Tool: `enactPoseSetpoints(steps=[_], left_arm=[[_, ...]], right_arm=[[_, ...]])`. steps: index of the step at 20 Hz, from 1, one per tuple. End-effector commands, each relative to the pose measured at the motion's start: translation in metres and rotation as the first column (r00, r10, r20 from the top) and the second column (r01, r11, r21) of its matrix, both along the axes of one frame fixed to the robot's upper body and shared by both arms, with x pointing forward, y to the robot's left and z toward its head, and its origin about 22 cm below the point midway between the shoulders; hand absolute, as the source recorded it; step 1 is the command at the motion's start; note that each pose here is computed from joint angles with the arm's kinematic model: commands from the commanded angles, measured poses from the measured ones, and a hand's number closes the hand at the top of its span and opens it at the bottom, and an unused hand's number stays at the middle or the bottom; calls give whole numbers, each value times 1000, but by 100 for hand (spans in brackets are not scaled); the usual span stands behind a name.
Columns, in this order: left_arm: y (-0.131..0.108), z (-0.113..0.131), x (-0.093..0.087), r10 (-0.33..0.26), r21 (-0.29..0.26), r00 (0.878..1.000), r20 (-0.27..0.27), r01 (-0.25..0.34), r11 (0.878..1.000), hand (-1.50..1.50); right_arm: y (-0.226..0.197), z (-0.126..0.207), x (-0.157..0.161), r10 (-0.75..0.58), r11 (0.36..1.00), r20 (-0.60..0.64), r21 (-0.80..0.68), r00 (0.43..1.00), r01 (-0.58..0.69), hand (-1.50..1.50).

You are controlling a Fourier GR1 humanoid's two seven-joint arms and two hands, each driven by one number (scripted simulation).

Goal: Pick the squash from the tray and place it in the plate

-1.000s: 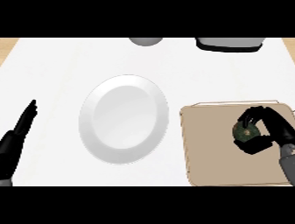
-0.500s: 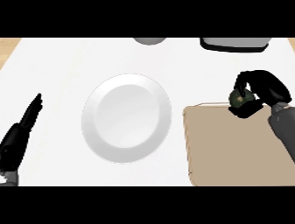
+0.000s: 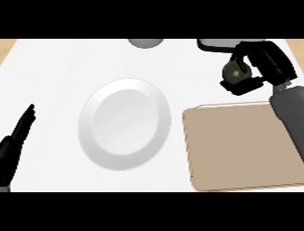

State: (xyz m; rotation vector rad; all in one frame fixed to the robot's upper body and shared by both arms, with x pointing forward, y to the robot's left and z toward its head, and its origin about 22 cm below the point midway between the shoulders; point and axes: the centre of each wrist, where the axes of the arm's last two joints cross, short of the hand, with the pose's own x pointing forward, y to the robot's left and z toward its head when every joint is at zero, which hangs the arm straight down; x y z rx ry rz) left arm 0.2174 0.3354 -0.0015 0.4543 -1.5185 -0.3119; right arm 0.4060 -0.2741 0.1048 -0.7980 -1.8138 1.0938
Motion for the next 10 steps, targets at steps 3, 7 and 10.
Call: enactPoseSetpoints(steps=[3,7,10], left_arm=[[-1,-6,-1,35,1,999,-3,-35,999,0],[2,17,9,28,-11,1000,3,-28,1000,0],[23,4,-14,19,-4,1000,5,-19,1000,0]], right_arm=[[41,31,-7,262,954,68,135,963,-269,150],[71,56,-21,308,939,63,140,949,-314,150],[103,45,-40,375,916,12,147,927,-372,150]])
